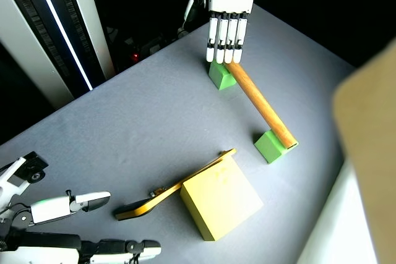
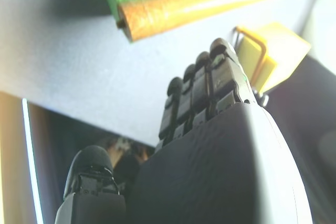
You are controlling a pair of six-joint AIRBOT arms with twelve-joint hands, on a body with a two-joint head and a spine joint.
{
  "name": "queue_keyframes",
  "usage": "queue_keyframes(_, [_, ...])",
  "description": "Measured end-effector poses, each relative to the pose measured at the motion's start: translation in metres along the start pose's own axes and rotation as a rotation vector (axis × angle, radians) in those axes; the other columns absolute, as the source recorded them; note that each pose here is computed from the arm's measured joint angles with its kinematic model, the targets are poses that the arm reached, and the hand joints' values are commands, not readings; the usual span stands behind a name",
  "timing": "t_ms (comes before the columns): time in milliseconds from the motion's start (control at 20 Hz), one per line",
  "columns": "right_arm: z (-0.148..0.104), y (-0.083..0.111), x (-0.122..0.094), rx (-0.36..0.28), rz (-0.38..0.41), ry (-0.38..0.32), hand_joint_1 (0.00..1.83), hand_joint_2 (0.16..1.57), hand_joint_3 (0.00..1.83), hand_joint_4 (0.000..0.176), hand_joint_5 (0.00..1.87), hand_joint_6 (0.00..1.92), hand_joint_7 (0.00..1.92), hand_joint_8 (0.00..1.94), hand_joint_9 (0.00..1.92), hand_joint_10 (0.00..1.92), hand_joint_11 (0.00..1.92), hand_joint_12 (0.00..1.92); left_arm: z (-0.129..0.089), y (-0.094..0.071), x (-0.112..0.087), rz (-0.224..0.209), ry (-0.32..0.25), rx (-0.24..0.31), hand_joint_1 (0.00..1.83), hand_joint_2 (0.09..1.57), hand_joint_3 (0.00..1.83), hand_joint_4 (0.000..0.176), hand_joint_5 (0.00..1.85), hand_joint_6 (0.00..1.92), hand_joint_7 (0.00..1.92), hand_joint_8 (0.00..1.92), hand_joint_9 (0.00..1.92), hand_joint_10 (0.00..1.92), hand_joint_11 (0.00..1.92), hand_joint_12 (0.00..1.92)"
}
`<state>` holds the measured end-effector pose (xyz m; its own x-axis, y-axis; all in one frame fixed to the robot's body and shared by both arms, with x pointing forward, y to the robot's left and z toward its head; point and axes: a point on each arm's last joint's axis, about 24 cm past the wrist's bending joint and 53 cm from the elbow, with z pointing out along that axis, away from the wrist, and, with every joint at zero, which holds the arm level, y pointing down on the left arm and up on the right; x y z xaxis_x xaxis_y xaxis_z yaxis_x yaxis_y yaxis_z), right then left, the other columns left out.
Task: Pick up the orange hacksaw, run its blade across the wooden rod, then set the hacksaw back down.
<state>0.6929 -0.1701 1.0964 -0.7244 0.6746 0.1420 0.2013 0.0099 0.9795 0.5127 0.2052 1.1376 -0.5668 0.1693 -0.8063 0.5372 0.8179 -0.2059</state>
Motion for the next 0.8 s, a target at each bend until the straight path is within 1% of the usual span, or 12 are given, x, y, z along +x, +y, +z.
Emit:
queue_keyframes(50, [0.003,0.005,0.002,-0.007,-0.018,0.021,1.24,1.13,0.00,0.000,0.08,0.00,0.05,0.00,0.10,0.00,0.00,0.47,0.000,0.004,0.000,-0.004,0.000,-0.014,0.00,1.17,0.00,0.000,0.01,0.00,0.01,0.00,0.00,0.00,0.02,0.01])
queue_keyframes(100, [0.006,0.012,0.002,-0.029,-0.025,0.032,1.23,1.14,0.00,0.000,0.07,0.00,0.04,0.00,0.10,0.00,0.00,0.49,0.000,0.007,0.001,-0.004,0.004,-0.026,0.00,1.16,0.00,0.000,0.01,0.00,0.01,0.00,0.00,0.00,0.02,0.01])
queue_keyframes(200, [0.010,0.024,0.001,-0.062,-0.034,0.037,1.26,1.15,0.00,0.000,0.06,0.00,0.04,0.00,0.10,0.00,0.00,0.58,0.001,0.009,0.004,-0.004,0.013,-0.036,0.00,1.16,0.00,0.000,0.02,0.00,0.01,0.00,0.00,0.00,0.02,0.01])
queue_keyframes(250, [0.012,0.025,0.002,-0.070,-0.034,0.041,1.26,1.16,0.01,0.000,0.06,0.00,0.04,0.00,0.09,0.00,0.00,0.57,0.001,0.009,0.005,-0.003,0.015,-0.037,0.00,1.16,0.00,0.000,0.02,0.00,0.01,0.00,0.00,0.00,0.02,0.02])
queue_keyframes(300, [0.014,0.024,0.004,-0.070,-0.035,0.046,1.27,1.16,0.00,0.000,0.05,0.00,0.04,0.00,0.09,0.00,0.00,0.50,0.001,0.010,0.007,-0.008,0.021,-0.039,0.00,1.16,0.00,0.000,0.02,0.00,0.01,0.00,0.00,0.00,0.02,0.02])
queue_keyframes(350, [0.017,0.021,0.008,-0.067,-0.036,0.057,1.26,1.17,0.01,0.000,0.05,0.00,0.04,0.00,0.09,0.00,0.00,0.48,0.001,0.010,0.007,-0.007,0.024,-0.039,0.00,1.16,0.00,0.000,0.01,0.00,0.01,0.00,0.00,0.00,0.02,0.02])
queue_keyframes(500, [0.025,0.014,0.017,-0.046,-0.062,0.086,1.26,1.17,0.00,0.000,0.07,0.00,0.05,0.00,0.10,0.00,0.00,0.55,0.002,0.007,0.010,-0.009,0.032,-0.030,0.00,1.16,0.00,0.000,0.02,0.00,0.02,0.00,0.00,0.00,0.02,0.02])
queue_keyframes(550, [0.027,0.014,0.017,-0.049,-0.060,0.088,1.26,1.17,0.00,0.000,0.08,0.00,0.06,0.00,0.10,0.00,0.00,0.56,0.003,0.006,0.014,-0.012,0.043,-0.026,0.00,1.16,0.00,0.000,0.02,0.00,0.02,0.00,0.00,0.00,0.02,0.02])
queue_keyframes(600, [0.029,0.015,0.016,-0.051,-0.063,0.085,1.25,1.17,0.00,0.000,0.07,0.00,0.05,0.00,0.09,0.00,0.00,0.50,0.002,0.007,0.018,-0.013,0.056,-0.029,0.00,1.16,0.00,0.000,0.01,0.00,0.01,0.00,0.00,0.00,0.02,0.02])
queue_keyframes(650, [0.031,0.016,0.016,-0.055,-0.063,0.082,1.26,1.16,0.00,0.000,0.08,0.00,0.06,0.00,0.09,0.01,0.00,0.48,0.002,0.008,0.018,-0.013,0.057,-0.030,0.00,1.16,0.00,0.000,0.00,0.00,0.01,0.00,0.00,0.00,0.02,0.02])
queue_keyframes(700, [0.033,0.017,0.014,-0.058,-0.063,0.076,1.25,1.16,0.00,0.000,0.07,0.00,0.05,0.00,0.09,0.00,0.00,0.47,0.002,0.009,0.017,-0.018,0.055,-0.032,0.00,1.16,0.00,0.000,0.01,0.00,0.01,0.00,0.00,0.00,0.03,0.02])
queue_keyframes(800, [0.039,0.018,0.013,-0.060,-0.057,0.065,1.25,1.15,0.00,0.000,0.08,0.00,0.06,0.00,0.10,0.01,0.00,0.53,0.001,0.011,0.016,-0.019,0.055,-0.032,0.00,1.16,0.00,0.000,0.01,0.00,0.01,0.00,0.00,0.00,0.02,0.02])
